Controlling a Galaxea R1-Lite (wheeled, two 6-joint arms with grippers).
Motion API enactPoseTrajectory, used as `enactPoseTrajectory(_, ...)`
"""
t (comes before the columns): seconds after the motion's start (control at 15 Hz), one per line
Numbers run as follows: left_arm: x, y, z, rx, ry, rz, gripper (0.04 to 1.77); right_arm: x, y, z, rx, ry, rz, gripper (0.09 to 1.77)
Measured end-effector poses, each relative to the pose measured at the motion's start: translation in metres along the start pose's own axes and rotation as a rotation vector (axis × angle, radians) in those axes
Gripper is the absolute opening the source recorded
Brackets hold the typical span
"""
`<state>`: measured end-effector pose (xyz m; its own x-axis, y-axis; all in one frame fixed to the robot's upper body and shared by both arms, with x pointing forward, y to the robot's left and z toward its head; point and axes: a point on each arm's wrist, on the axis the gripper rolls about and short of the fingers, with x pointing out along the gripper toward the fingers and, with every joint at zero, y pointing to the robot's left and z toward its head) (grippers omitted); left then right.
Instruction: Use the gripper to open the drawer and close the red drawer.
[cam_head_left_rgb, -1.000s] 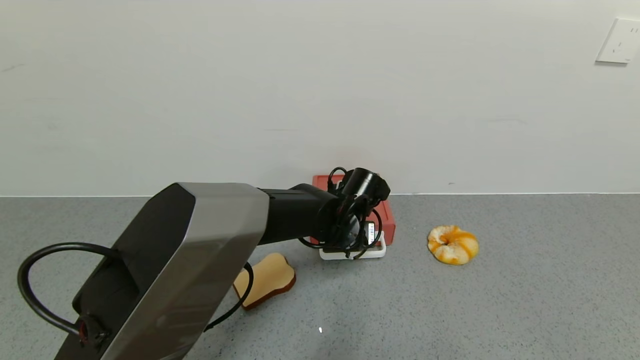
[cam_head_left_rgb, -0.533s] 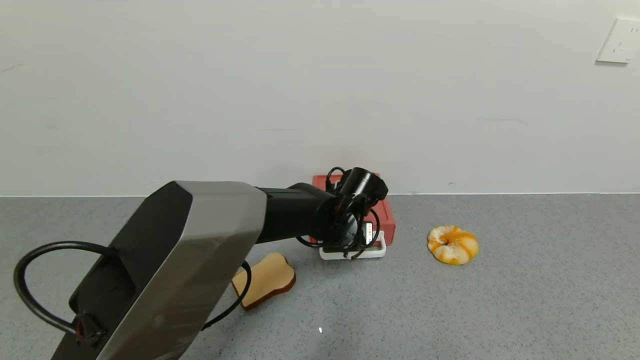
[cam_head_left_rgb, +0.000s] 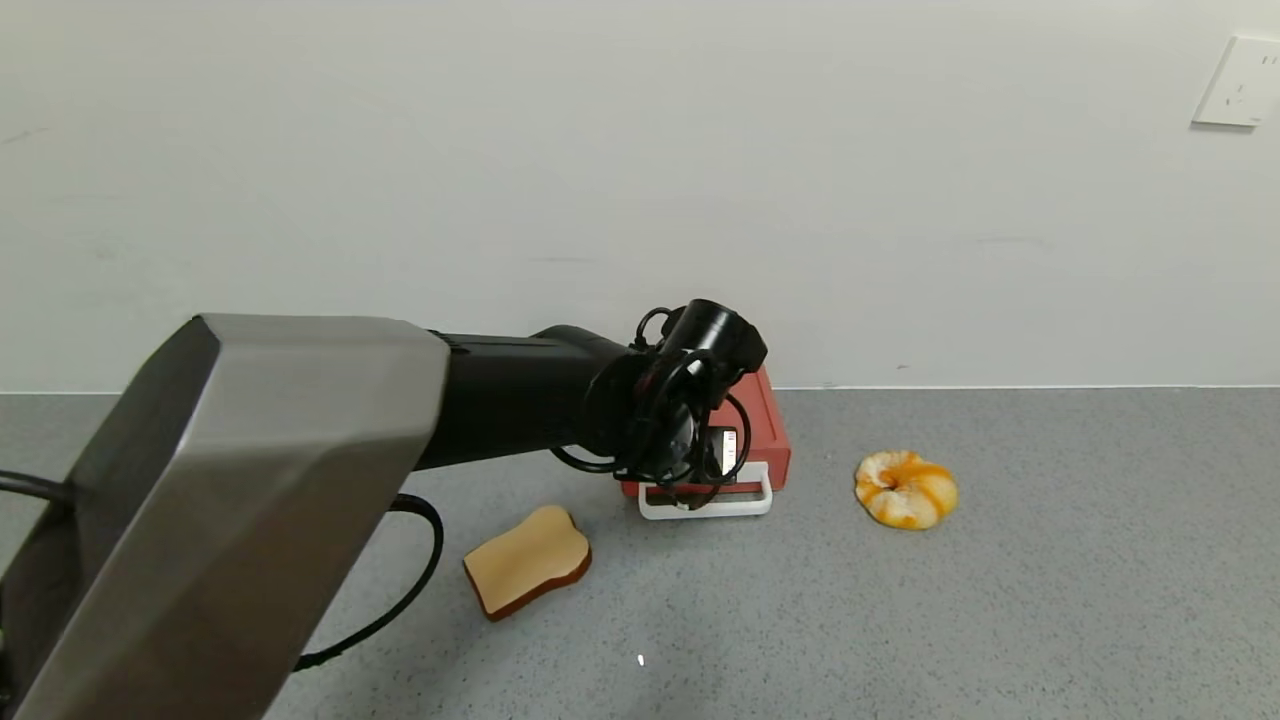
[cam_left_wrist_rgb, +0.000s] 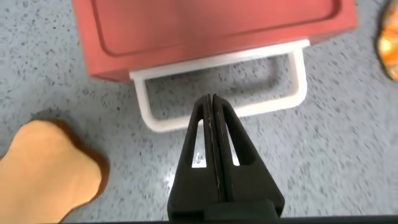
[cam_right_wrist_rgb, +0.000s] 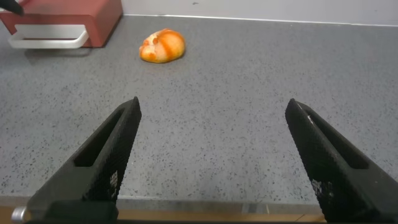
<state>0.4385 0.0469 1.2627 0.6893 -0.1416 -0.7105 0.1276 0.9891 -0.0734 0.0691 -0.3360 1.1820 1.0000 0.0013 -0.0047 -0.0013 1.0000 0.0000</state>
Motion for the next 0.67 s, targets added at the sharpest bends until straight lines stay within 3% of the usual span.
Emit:
enactPoseTrajectory(0.2, -0.021, 0.01, -0.003, 0.035, 0.011, -0.04, 0.11, 0.0, 0.0, 0.0, 0.0, 0.0, 0.0, 1.71)
enactPoseTrajectory(0.67, -0.062, 0.043, -0.009, 0.131, -0.069, -0.168, 0.11, 0.0, 0.0, 0.0, 0.0, 0.0, 0.0, 1.71)
